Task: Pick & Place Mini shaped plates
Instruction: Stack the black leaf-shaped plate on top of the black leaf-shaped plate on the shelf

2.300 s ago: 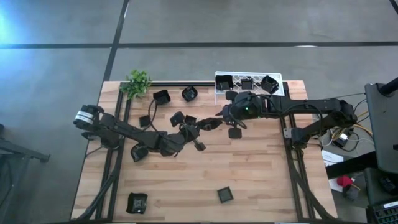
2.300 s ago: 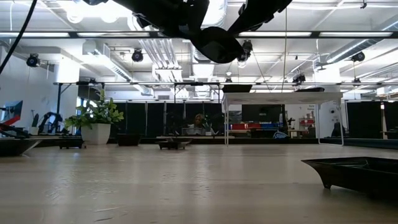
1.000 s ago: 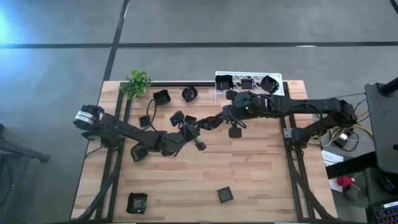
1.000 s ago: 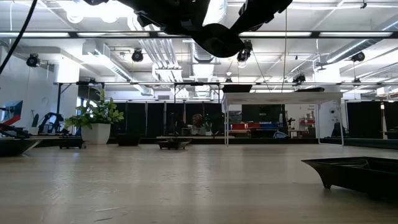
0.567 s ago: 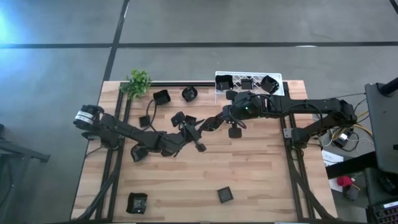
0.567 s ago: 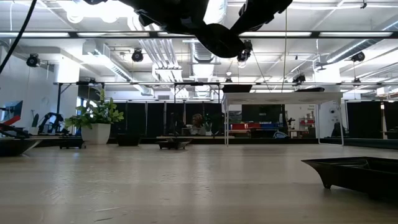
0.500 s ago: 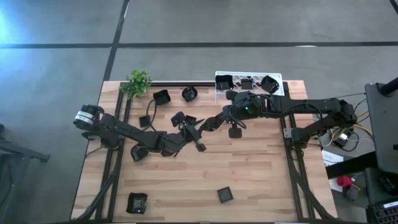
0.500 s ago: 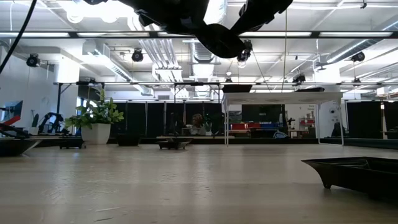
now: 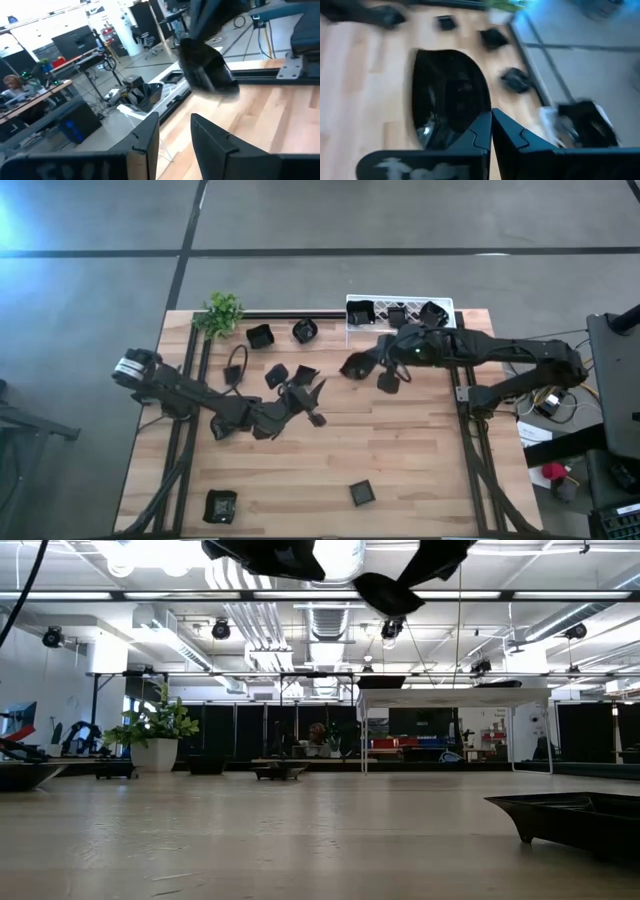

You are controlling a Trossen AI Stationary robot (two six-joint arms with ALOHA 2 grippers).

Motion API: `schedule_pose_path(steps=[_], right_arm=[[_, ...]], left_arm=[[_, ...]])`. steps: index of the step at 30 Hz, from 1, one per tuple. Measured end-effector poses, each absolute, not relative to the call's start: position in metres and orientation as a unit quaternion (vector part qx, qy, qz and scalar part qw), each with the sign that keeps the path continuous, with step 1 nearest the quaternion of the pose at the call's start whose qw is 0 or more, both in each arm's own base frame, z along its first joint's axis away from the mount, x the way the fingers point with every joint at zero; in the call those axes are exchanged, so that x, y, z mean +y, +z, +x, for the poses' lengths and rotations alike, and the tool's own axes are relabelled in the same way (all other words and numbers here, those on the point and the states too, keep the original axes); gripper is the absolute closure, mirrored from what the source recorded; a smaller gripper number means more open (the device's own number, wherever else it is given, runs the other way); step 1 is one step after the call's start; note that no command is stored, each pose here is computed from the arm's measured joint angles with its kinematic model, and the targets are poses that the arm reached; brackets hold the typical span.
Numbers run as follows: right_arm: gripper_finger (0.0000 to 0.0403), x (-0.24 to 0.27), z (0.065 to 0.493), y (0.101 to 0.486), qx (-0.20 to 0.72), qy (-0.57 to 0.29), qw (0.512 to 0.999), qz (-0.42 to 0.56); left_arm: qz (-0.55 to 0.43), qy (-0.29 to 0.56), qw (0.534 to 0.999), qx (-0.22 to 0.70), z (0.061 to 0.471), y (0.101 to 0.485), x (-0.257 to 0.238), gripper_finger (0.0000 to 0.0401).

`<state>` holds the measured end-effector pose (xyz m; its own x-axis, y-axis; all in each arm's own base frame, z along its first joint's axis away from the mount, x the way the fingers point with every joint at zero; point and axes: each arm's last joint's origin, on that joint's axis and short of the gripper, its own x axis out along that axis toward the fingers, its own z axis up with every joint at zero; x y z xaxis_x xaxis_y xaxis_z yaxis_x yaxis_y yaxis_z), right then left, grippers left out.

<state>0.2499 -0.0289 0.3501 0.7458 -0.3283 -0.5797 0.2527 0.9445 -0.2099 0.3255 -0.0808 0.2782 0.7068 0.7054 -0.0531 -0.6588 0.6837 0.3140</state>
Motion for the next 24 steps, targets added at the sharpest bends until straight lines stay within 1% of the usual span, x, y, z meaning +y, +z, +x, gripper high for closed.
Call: schedule_pose_path(steps=[5, 11, 15, 18, 24], right_arm=[[0.0395, -0.032, 0.23, 0.361, 0.289, -0.269, 0.919, -0.002], [0.0395, -0.04, 0.207, 0.37, 0.232, -0.411, 0.878, 0.076], [0.0395, -0.05, 0.191, 0.37, 0.19, -0.498, 0.834, 0.143], [0.0394, -0.062, 0.178, 0.366, 0.18, -0.55, 0.792, 0.194], [0.0394, -0.09, 0.156, 0.359, 0.167, -0.641, 0.706, 0.251]], left_arm=[[0.133, 0.362, 0.919, 0.077, 0.319, 0.286, -0.088, 0.0293], [0.139, 0.354, 0.921, 0.079, 0.316, 0.286, -0.092, 0.0293], [0.141, 0.353, 0.922, 0.08, 0.316, 0.286, -0.093, 0.0293], [0.141, 0.353, 0.922, 0.08, 0.316, 0.287, -0.093, 0.0293], [0.148, 0.351, 0.921, 0.082, 0.316, 0.287, -0.093, 0.0293]])
